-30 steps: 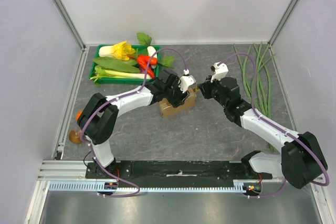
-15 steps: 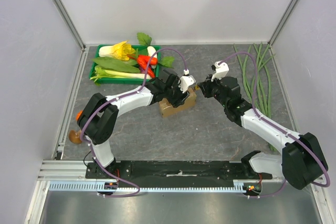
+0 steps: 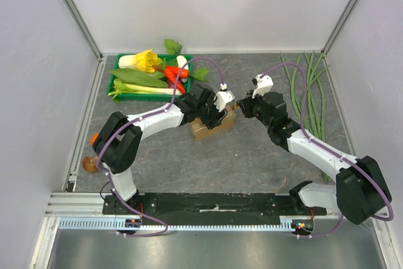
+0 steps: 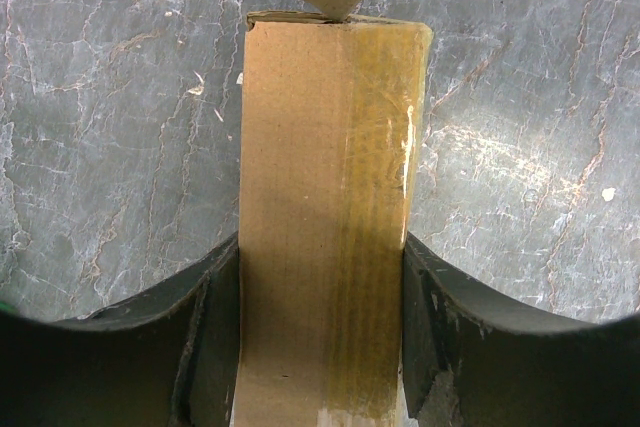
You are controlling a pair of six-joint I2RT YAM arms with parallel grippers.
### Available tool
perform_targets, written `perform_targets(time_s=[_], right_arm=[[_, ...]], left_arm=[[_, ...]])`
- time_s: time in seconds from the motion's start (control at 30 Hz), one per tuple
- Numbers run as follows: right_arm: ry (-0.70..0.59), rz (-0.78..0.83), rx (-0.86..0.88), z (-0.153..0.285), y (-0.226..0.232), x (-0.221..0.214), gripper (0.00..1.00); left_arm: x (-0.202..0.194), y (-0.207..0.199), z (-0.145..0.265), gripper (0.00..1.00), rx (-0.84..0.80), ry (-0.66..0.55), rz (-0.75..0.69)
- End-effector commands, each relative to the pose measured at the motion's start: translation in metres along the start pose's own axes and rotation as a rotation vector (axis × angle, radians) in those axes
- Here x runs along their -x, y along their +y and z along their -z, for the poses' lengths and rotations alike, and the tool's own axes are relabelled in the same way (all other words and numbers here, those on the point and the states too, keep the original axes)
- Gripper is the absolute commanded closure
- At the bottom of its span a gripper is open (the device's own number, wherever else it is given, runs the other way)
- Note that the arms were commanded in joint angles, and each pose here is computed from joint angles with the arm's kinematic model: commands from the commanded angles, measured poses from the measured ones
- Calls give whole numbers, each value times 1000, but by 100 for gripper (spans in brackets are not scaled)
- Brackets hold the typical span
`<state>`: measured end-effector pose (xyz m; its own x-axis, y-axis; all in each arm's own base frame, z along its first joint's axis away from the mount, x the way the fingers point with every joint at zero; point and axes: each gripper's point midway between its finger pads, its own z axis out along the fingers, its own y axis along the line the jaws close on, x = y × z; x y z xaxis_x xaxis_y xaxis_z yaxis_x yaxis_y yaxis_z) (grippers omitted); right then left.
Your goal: Unpack the express box
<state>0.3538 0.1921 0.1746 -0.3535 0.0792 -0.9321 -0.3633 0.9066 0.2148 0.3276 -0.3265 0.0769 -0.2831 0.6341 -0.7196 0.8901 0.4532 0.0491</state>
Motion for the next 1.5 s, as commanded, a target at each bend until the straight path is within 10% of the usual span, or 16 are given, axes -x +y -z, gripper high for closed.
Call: perform_targets(time_s=[0.0,1.47], right_arm=[[-58,-3,2,-5,2,19,100],[322,-90,12,26,-6,-85,100]], left_arm=[[-68,-20,-13,46,-63,208,44],[-77,-1,-19,53,3,270,118]])
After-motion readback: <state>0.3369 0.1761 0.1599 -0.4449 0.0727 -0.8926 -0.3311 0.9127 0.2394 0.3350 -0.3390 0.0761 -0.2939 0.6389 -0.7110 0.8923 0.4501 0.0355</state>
